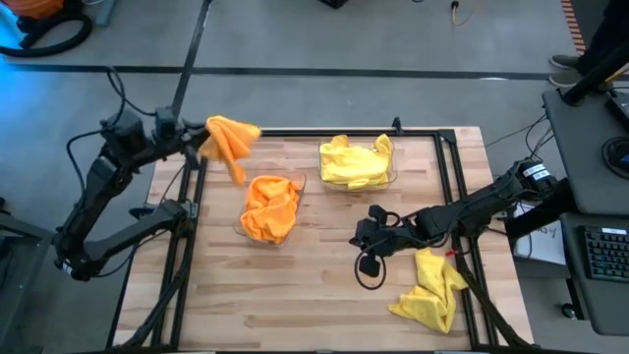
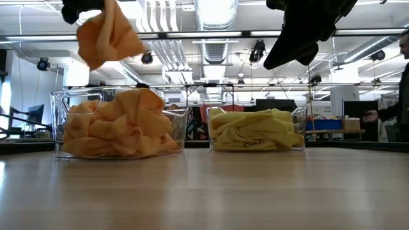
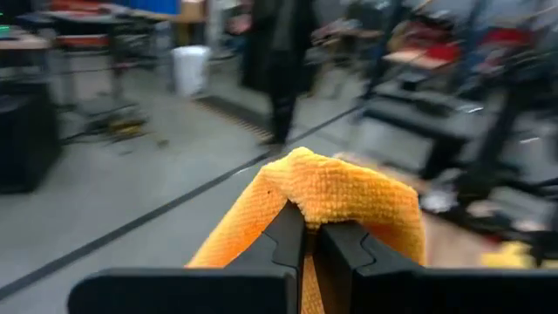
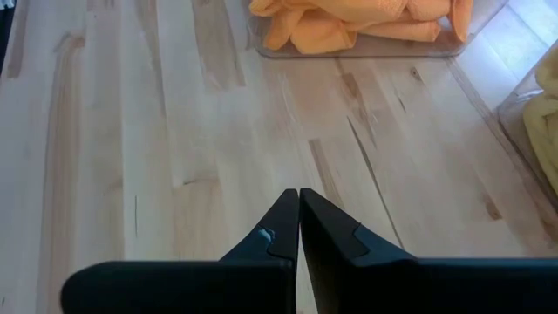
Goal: Sort microfiber towel by color & place in baskets
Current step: Put the orange microfiber towel into the left transparent bin
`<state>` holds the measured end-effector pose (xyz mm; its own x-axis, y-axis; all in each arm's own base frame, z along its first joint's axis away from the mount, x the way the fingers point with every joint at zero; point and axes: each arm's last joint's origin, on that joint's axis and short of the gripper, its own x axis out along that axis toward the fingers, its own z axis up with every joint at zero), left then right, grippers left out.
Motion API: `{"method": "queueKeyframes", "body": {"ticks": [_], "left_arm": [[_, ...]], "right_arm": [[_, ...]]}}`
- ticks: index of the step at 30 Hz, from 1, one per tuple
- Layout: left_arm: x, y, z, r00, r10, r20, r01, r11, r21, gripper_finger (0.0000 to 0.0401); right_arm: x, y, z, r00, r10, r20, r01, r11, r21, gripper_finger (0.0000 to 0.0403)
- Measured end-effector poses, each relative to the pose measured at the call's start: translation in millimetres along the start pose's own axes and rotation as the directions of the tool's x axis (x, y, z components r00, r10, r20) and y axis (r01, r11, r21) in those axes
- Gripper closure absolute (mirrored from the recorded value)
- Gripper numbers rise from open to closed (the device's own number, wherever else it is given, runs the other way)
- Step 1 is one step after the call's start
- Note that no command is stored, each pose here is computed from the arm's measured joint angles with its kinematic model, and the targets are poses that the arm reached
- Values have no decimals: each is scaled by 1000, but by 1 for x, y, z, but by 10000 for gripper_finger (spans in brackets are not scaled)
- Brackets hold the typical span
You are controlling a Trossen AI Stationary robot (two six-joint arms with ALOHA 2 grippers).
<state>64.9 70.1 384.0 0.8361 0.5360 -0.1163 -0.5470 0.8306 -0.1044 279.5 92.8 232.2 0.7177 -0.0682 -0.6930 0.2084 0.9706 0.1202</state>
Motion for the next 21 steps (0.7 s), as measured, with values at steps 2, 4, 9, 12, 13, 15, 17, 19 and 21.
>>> {"method": "queueKeyframes", "body": {"ticks": [2, 4, 9, 12, 13, 15, 17, 19, 21], "left_arm": [[-2, -3, 2, 998, -60, 20, 61, 998, -21, 401], [-3, -4, 3, 995, -94, 36, 95, 995, -39, 401], [-1, -7, 6, 983, -169, 68, 173, 983, -62, 401], [7, -8, 0, 973, -213, 93, 221, 972, -76, 401], [10, -9, -2, 967, -233, 103, 242, 967, -82, 401], [16, -10, -7, 955, -269, 127, 282, 955, -96, 401], [22, -12, -14, 943, -303, 139, 319, 942, -108, 401], [27, -14, -20, 931, -333, 152, 351, 930, -113, 401], [31, -15, -26, 920, -356, 163, 377, 918, -125, 401]], "right_arm": [[0, 0, 0, 1000, 2, 5, -2, 1000, 5, 394], [0, 1, 1, 1000, 4, 11, -4, 1000, 15, 394], [0, 1, 1, 1000, 5, 13, -5, 1000, 18, 394], [0, 1, 1, 1000, 5, 13, -5, 1000, 18, 394], [0, 1, 1, 1000, 5, 13, -5, 1000, 17, 394], [0, 1, 1, 1000, 5, 13, -5, 1000, 17, 394], [0, 1, 1, 1000, 5, 13, -5, 1000, 17, 394], [0, 1, 1, 1000, 5, 13, -5, 1000, 17, 394], [0, 1, 1, 1000, 4, 13, -5, 1000, 16, 394]]}}
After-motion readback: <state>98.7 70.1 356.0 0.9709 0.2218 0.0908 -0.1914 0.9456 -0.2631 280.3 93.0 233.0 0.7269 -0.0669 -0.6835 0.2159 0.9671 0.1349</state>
